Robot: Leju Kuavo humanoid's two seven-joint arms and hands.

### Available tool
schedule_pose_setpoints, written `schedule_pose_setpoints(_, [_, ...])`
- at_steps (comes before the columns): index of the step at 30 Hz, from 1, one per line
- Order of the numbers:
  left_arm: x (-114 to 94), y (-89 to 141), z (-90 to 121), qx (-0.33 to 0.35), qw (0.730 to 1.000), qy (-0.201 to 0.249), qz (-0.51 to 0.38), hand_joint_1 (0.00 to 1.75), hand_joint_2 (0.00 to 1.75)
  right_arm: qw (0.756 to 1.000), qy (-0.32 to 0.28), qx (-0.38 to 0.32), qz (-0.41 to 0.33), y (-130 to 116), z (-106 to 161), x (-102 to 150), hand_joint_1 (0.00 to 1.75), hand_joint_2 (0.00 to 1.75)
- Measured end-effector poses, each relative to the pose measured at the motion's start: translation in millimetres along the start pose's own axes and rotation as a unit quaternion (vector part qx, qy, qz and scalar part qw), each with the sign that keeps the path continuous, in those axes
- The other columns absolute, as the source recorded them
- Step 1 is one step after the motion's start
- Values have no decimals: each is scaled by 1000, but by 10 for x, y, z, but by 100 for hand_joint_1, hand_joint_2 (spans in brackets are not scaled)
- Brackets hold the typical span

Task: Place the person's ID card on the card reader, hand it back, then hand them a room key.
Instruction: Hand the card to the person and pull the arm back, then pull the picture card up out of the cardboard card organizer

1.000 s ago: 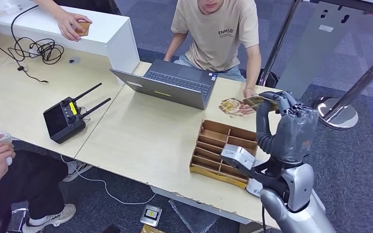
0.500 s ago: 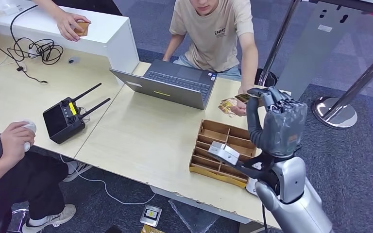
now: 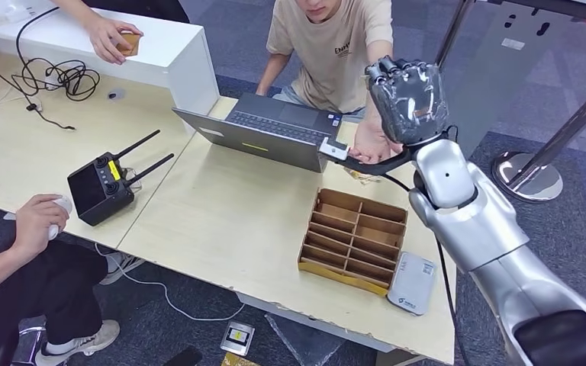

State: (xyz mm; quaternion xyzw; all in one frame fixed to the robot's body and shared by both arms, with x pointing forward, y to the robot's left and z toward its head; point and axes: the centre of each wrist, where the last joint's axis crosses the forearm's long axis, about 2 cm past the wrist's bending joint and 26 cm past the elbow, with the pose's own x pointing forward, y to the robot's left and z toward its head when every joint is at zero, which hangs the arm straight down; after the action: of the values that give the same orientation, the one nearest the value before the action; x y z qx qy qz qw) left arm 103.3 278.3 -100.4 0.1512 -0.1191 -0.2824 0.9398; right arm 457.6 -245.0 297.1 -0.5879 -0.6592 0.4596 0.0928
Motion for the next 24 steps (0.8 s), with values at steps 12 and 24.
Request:
schedule_pose_setpoints(12, [19, 3, 0, -1, 1000, -8, -24, 0, 0, 989, -22, 134, 52, 307, 96, -225, 175, 175])
schedule_pose_setpoints(24, [61, 19, -1, -3, 998, -20, -55, 0, 0, 981, -10, 188, 37, 447, 263, -297, 175, 175])
